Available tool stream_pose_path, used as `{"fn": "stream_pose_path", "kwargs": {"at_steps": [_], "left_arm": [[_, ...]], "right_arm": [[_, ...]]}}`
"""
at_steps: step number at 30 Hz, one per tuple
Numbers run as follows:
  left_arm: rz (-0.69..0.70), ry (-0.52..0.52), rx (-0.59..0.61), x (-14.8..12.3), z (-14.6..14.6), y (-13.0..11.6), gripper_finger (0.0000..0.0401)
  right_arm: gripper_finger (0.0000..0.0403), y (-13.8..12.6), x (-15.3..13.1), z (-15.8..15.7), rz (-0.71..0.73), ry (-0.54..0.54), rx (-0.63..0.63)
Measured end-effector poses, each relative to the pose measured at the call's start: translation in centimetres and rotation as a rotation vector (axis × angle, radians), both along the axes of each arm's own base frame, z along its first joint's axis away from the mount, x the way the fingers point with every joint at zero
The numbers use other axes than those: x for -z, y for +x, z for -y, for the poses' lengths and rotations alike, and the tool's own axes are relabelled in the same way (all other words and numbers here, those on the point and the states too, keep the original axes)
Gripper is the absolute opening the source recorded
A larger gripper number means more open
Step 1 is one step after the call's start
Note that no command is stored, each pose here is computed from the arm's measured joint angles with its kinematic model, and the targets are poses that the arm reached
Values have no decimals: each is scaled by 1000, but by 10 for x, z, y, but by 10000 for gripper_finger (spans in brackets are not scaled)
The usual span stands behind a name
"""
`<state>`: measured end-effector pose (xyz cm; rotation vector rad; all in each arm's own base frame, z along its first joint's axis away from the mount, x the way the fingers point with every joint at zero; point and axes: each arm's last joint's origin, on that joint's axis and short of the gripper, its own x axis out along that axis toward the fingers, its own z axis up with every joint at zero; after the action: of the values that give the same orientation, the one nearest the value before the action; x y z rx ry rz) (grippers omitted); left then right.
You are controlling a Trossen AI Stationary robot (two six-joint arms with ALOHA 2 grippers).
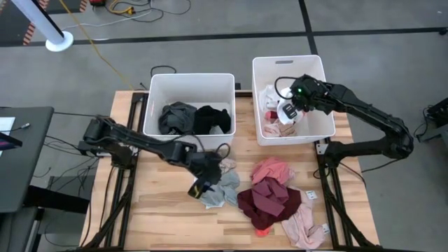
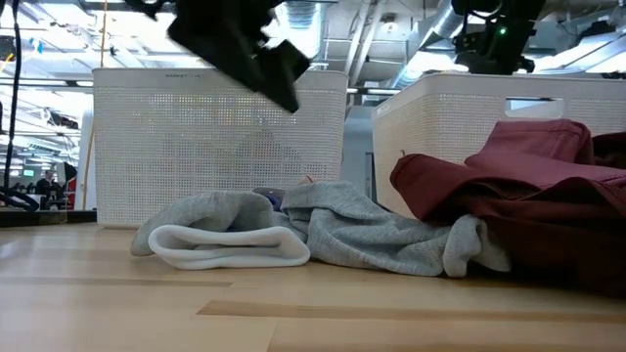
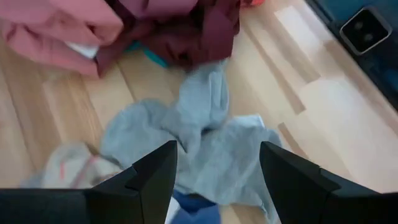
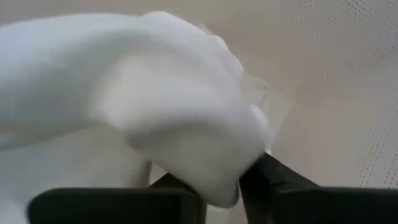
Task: Sort clothes
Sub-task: Put the white garment into the right white laundry organizer, then put the blue sock into the right white laundry organizer
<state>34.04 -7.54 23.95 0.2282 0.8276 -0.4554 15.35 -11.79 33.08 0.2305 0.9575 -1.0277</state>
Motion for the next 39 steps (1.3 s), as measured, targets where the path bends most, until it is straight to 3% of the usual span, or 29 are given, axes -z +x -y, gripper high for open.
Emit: {"fn": "stream_pose_path", "kwargs": {"at_steps": [7, 14, 18, 23, 31, 39], "left_arm": [[81, 38, -97, 23, 9, -36, 224], [108, 56, -257, 59, 4, -52, 224], [170, 60, -364, 70, 0, -56, 224], [232, -2, -395, 76, -1, -60, 224], [190, -100, -394, 84, 1, -61, 224], [174, -36, -571, 115, 0, -52, 224]], "right_arm": [[188, 0, 0, 0, 1, 2, 3], [265, 0, 0, 0, 5, 1, 6], [270, 2, 0, -2, 16, -1, -3], [270, 7, -1, -8, 26, -7, -40], [270, 17, -2, -19, 74, -12, -88], [270, 26, -3, -33, 106, -19, -142]]}}
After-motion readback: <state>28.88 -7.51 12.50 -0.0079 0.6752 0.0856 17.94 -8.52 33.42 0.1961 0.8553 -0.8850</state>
